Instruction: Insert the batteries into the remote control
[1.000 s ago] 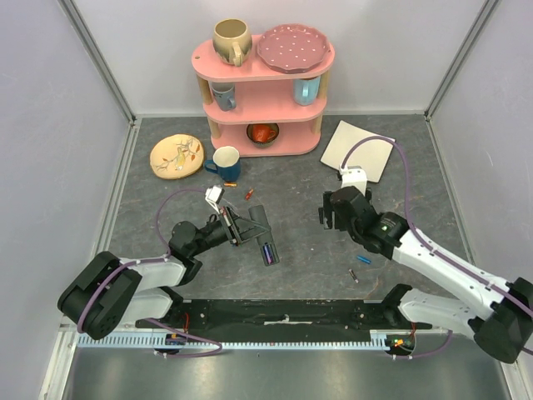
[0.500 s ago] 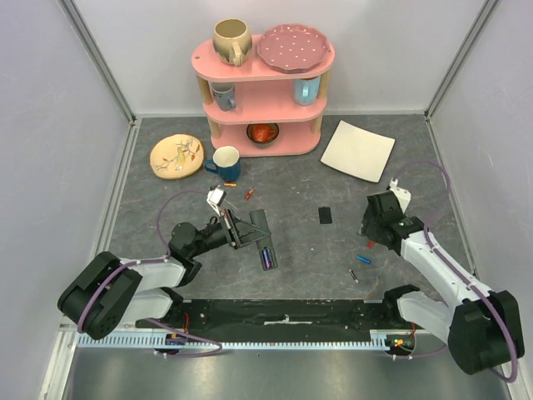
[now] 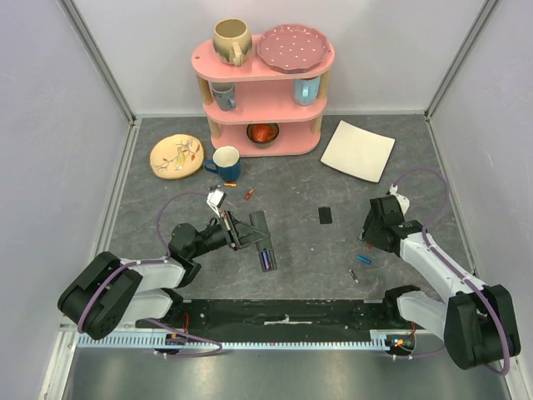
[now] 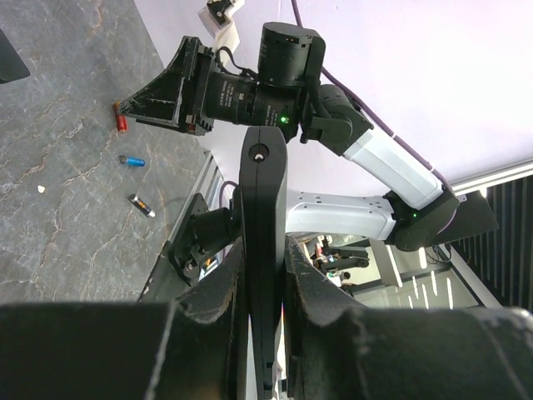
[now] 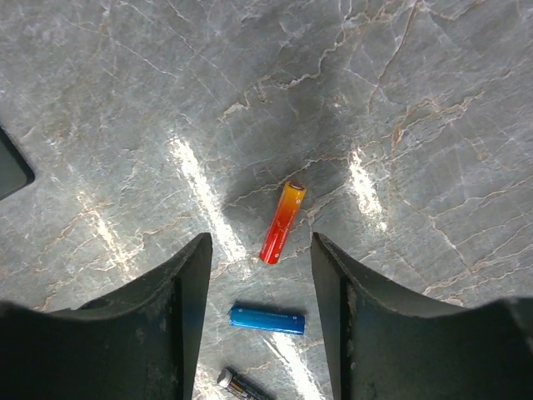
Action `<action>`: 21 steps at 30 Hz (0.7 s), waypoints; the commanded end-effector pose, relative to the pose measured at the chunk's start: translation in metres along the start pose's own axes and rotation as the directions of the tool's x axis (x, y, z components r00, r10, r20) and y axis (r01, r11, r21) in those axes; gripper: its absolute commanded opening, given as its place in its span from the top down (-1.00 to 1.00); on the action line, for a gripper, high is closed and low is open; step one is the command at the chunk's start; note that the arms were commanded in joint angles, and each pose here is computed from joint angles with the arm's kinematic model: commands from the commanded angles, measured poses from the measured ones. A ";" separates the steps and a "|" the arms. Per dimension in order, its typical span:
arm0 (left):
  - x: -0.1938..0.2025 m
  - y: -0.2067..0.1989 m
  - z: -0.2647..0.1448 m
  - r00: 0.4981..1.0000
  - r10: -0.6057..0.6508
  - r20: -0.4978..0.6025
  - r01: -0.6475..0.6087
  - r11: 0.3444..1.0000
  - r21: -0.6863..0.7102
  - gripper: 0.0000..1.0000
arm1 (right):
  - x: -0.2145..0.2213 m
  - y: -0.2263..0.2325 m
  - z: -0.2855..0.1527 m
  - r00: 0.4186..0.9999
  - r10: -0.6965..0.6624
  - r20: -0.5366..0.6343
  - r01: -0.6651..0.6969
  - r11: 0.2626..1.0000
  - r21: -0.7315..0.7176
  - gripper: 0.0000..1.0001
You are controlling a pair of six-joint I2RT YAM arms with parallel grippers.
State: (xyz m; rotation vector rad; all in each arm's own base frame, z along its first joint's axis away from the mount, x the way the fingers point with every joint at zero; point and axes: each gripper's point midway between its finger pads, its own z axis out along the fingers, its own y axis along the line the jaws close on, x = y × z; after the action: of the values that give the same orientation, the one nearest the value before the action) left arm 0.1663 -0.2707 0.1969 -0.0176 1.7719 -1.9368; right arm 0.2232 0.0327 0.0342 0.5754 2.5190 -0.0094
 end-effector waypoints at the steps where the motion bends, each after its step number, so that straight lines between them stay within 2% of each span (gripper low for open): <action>1: -0.008 -0.057 -0.007 0.987 0.147 0.068 -0.159 0.959 0.234 0.96 | -0.001 0.004 0.007 0.999 0.036 0.003 -0.036 0.999 -0.020 -0.15; 9: -0.009 -0.059 -0.006 0.987 0.147 0.071 -0.160 0.958 0.237 0.96 | 0.010 0.003 0.019 0.996 0.073 -0.049 -0.074 0.997 -0.030 -0.07; 21: -0.010 -0.059 -0.006 0.988 0.136 0.072 -0.149 0.960 0.238 0.96 | 0.014 0.001 0.022 0.994 0.087 -0.063 -0.089 0.996 -0.029 0.10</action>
State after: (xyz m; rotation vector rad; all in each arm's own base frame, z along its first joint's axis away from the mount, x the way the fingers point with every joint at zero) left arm 0.1665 -0.2707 0.1957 -0.0366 1.7826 -1.9446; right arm 0.2294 0.0337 0.0160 0.6572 2.5274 0.0579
